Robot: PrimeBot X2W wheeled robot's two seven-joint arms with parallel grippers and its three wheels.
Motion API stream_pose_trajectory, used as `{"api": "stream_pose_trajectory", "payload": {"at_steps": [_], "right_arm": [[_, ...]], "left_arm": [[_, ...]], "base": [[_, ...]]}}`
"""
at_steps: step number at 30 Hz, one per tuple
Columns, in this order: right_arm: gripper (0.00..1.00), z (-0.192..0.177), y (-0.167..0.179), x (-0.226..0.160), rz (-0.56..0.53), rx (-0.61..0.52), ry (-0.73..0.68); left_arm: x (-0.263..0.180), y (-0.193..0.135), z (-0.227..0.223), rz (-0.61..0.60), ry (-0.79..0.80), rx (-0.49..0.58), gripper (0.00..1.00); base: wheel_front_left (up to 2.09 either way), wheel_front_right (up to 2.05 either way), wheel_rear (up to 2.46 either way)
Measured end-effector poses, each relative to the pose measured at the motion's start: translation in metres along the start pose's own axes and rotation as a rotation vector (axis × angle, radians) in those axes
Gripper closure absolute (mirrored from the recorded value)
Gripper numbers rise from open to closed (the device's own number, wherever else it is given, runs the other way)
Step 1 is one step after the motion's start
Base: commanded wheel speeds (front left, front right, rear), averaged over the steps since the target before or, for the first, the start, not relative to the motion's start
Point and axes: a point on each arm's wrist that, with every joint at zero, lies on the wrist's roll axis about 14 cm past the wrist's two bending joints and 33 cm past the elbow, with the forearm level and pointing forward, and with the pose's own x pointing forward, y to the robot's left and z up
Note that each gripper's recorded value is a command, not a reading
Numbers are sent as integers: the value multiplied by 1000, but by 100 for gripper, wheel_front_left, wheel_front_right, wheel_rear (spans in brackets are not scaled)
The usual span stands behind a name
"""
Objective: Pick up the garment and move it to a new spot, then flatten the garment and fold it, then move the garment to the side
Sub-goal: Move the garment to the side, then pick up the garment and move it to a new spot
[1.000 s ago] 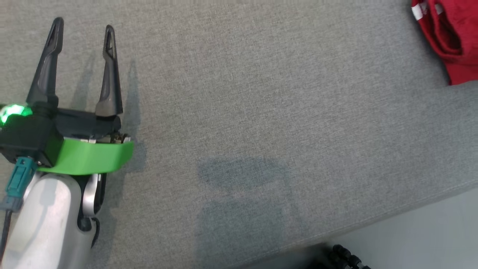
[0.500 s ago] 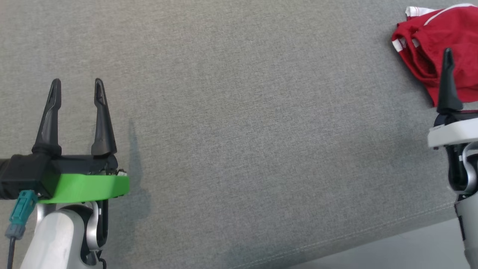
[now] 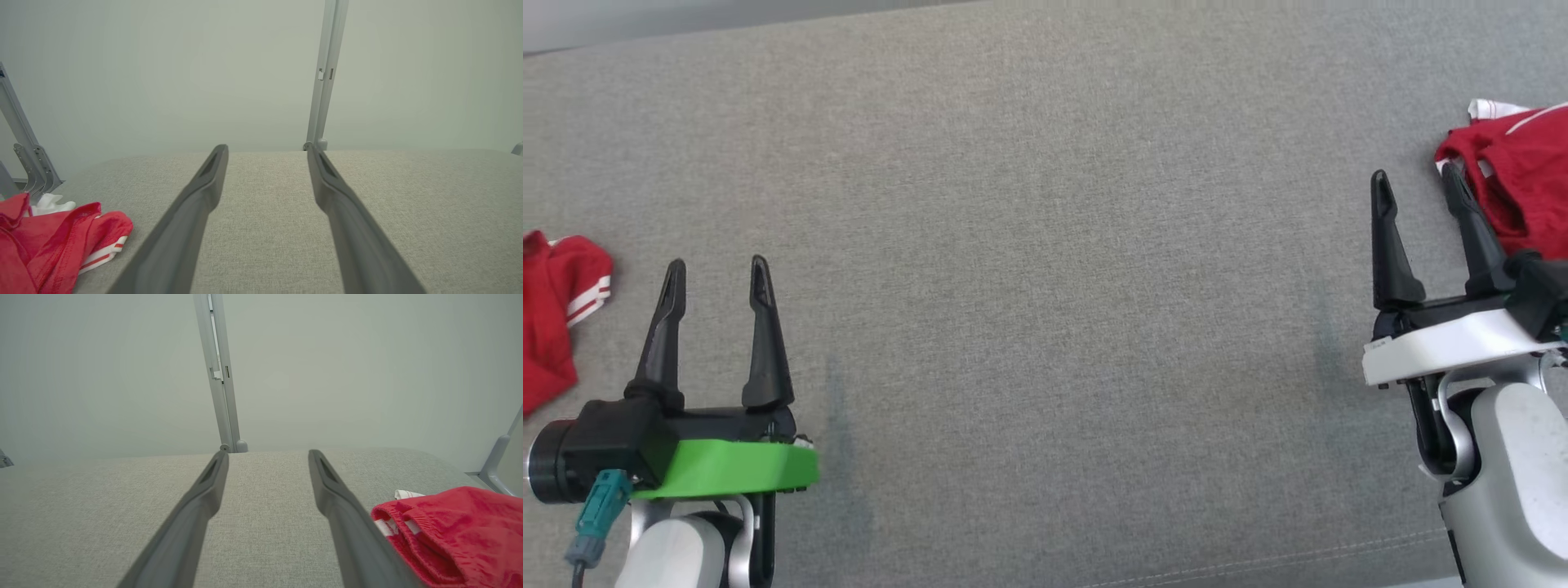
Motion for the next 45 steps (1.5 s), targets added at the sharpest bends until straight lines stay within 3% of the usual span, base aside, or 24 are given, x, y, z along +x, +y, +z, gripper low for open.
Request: {"api": "stream_pose_trajectory", "payload": {"at_steps": [8,23,45], "right_arm": [[0,5,20,-21,35,15,10],[0,24,12,-73,-11,19,1],[0,24,11,-73,-19,23,5]], "left_arm": [[-25,2,14,4,-11,17,0],[-59,-8,27,-19,-4,21,0],[-57,-9,21,-23,15,18,0]], "base": [[0,0,0],[0,0,0],[0,0,0]]}}
